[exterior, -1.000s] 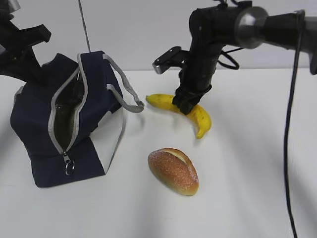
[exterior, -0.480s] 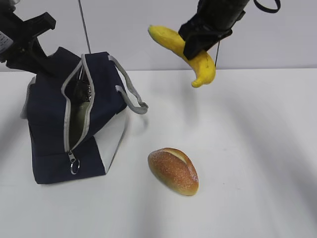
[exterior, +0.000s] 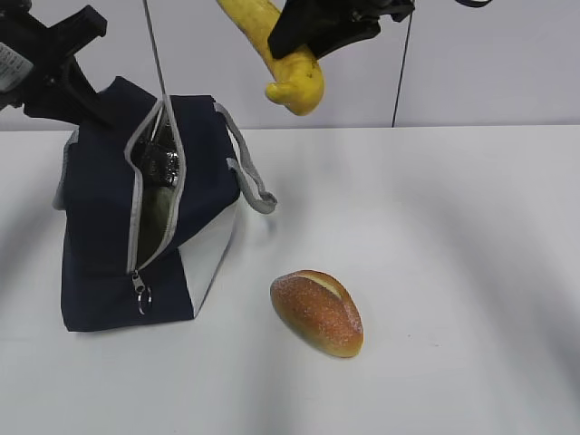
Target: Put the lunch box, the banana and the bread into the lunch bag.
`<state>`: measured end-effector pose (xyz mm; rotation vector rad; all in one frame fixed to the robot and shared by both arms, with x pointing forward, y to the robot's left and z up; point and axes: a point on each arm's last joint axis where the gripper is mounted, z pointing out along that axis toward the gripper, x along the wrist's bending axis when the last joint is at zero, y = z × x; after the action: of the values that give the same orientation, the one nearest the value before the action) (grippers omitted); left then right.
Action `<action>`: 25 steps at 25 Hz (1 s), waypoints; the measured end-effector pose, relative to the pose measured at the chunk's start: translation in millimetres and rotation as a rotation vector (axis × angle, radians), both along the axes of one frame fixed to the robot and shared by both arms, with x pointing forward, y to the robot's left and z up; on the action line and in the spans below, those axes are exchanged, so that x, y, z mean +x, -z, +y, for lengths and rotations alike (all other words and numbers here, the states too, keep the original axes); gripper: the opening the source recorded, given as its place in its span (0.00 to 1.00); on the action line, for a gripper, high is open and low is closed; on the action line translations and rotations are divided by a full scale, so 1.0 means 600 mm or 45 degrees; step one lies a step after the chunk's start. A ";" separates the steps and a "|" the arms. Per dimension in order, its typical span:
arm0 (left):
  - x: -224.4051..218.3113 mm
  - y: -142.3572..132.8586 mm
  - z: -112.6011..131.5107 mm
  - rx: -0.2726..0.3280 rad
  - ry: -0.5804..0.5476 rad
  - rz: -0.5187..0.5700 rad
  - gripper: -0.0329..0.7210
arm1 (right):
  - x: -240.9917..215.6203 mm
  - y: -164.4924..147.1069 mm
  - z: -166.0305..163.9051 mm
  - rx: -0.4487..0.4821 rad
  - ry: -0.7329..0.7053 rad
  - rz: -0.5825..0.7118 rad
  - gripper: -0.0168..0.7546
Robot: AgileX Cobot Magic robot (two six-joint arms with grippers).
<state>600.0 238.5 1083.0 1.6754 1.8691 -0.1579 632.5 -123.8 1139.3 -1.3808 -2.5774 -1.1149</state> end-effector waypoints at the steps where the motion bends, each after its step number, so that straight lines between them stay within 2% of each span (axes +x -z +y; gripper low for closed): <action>1: 0.000 0.000 0.000 -0.005 -0.001 -0.001 0.04 | -0.002 -0.002 0.006 0.024 -0.005 0.006 0.39; 5: 0.001 -0.001 -0.001 -0.019 -0.010 -0.010 0.04 | -0.007 0.009 0.039 0.080 -0.026 0.057 0.39; 14: 0.002 -0.003 -0.003 -0.041 -0.015 -0.012 0.04 | 0.013 0.122 0.133 0.097 -0.083 0.204 0.39; 20: 0.002 -0.003 -0.003 -0.042 -0.015 -0.012 0.04 | 0.036 0.183 0.146 0.046 -0.029 0.238 0.39; 25: 0.002 -0.003 -0.004 -0.051 -0.016 -0.012 0.04 | 0.046 0.198 0.140 -0.023 0.040 0.214 0.40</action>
<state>601.2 235.9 1085.1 1.6345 1.8573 -0.1813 660.3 -39.6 1020.2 -1.4556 -2.4623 -0.9369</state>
